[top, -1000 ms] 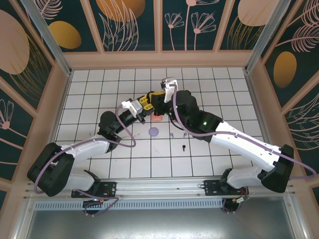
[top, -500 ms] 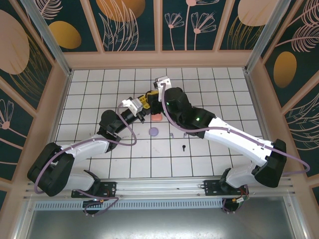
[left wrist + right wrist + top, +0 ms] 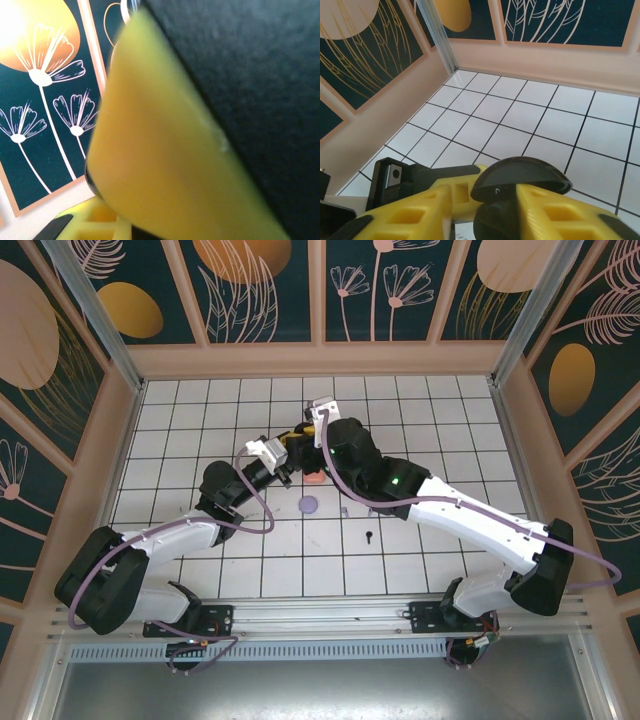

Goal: Insert wireless bluetooth earbuds into charging case

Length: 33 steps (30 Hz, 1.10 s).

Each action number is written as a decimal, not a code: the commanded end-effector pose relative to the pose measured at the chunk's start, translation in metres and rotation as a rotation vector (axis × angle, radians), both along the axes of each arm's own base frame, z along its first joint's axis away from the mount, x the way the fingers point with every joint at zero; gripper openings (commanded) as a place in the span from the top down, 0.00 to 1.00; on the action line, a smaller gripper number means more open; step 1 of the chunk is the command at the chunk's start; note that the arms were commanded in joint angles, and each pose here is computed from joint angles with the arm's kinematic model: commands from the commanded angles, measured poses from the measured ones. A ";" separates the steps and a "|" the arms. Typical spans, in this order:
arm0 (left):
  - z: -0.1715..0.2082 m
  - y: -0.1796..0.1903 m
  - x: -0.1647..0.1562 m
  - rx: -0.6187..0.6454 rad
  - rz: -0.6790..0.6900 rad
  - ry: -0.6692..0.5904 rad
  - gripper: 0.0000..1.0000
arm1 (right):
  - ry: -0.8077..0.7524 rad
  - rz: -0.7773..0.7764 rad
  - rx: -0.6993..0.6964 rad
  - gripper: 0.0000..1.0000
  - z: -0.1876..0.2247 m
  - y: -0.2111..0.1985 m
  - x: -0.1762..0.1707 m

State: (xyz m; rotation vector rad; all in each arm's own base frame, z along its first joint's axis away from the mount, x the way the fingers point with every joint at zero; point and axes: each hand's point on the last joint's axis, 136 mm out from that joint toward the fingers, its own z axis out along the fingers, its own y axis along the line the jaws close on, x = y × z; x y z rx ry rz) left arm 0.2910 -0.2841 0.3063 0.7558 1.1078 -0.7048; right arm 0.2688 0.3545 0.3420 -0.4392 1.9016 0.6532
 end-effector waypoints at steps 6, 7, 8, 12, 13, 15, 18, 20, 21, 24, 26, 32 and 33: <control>0.028 -0.003 -0.014 -0.062 -0.057 -0.058 1.00 | -0.002 -0.044 0.057 0.41 0.032 0.002 0.008; 0.028 -0.002 -0.014 -0.064 -0.059 -0.056 1.00 | -0.001 -0.048 0.060 0.39 0.034 0.001 0.009; 0.028 -0.002 -0.015 -0.066 -0.060 -0.055 1.00 | -0.001 -0.053 0.068 0.37 0.037 0.001 0.010; 0.026 -0.002 -0.016 -0.069 -0.064 -0.047 1.00 | 0.006 -0.065 0.109 0.33 0.048 -0.001 0.014; 0.025 -0.002 -0.016 -0.070 -0.065 -0.047 1.00 | 0.006 -0.066 0.120 0.33 0.051 -0.002 0.014; 0.024 -0.001 -0.015 -0.068 -0.063 -0.042 1.00 | 0.006 -0.062 0.149 0.30 0.058 -0.003 0.014; 0.022 -0.002 -0.015 -0.064 -0.061 -0.041 1.00 | 0.002 -0.047 0.199 0.29 0.071 -0.005 0.012; 0.022 -0.002 -0.015 -0.063 -0.061 -0.040 1.00 | -0.002 -0.034 0.230 0.28 0.080 -0.007 0.010; 0.021 -0.002 -0.015 -0.061 -0.062 -0.041 1.00 | -0.007 -0.027 0.251 0.29 0.086 -0.009 0.007; 0.018 -0.001 -0.014 -0.061 -0.051 -0.039 1.00 | -0.020 -0.019 0.320 0.28 0.106 -0.022 -0.003; 0.017 0.000 -0.013 -0.063 -0.044 -0.042 1.00 | -0.020 -0.033 0.360 0.28 0.115 -0.037 -0.010; 0.017 0.005 -0.015 -0.073 -0.025 -0.054 1.00 | 0.061 -0.162 0.379 0.27 0.089 -0.094 -0.020; 0.017 0.005 -0.015 -0.074 -0.024 -0.056 1.00 | 0.089 -0.198 0.365 0.27 0.076 -0.104 -0.019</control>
